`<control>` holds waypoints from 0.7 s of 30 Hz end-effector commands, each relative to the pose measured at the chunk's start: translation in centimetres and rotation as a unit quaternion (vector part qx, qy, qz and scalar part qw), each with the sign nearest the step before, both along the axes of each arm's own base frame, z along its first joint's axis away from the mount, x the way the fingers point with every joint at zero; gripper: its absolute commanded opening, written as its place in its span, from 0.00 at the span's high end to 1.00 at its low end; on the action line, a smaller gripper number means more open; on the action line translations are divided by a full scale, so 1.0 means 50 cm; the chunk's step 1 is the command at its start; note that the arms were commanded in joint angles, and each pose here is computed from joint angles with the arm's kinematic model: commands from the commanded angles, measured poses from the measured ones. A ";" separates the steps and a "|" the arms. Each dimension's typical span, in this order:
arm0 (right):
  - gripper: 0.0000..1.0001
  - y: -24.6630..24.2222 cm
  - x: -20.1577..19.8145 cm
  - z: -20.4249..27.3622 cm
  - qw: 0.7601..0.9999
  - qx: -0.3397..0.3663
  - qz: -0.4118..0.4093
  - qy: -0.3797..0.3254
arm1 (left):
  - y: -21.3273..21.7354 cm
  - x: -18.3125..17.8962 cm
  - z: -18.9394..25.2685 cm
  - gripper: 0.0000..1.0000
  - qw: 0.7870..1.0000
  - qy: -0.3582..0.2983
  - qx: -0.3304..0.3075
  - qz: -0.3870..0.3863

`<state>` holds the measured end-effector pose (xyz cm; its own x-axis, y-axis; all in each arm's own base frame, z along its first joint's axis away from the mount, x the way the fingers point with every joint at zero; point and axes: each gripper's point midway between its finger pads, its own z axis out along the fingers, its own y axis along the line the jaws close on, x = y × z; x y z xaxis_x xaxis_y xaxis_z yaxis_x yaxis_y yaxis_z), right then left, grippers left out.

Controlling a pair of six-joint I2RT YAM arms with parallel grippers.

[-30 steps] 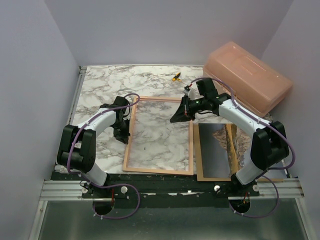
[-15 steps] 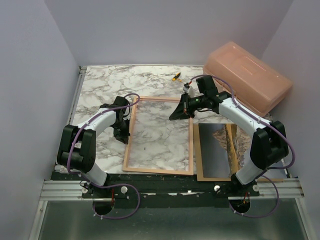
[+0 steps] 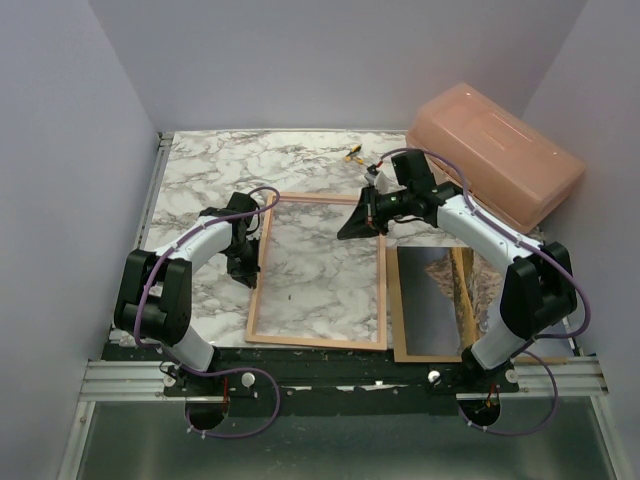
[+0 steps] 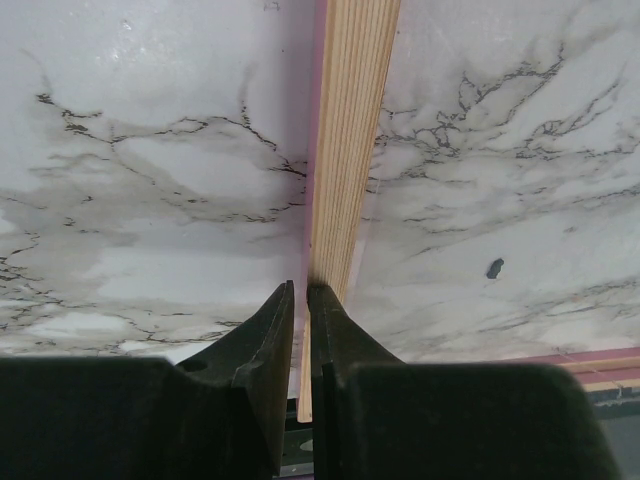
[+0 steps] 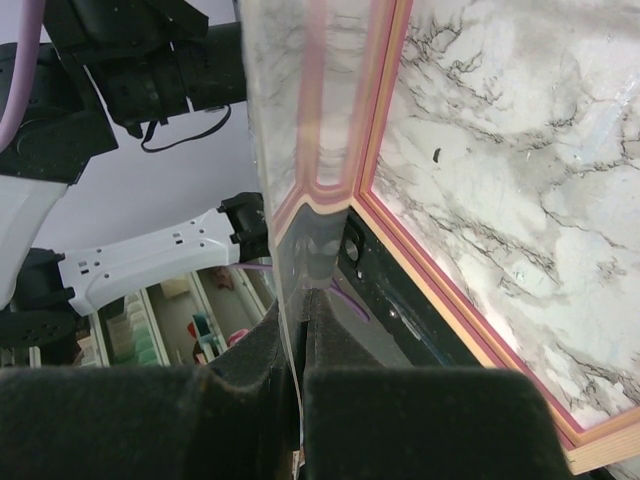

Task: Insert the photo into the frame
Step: Place the photo frame item in the photo frame.

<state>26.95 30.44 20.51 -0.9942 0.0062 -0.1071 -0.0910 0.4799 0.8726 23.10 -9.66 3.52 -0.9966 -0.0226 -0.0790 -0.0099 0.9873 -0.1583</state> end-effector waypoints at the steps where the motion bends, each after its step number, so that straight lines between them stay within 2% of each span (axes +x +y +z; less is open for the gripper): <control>1: 1.00 0.016 -0.010 0.034 1.000 0.019 0.014 -0.012 | -0.004 -0.016 -0.035 0.86 1.000 0.022 0.008 -0.008; 21: 1.00 0.002 -0.007 -0.024 0.999 -0.026 -0.018 0.001 | -0.004 -0.017 -0.035 0.86 1.000 0.023 0.009 -0.009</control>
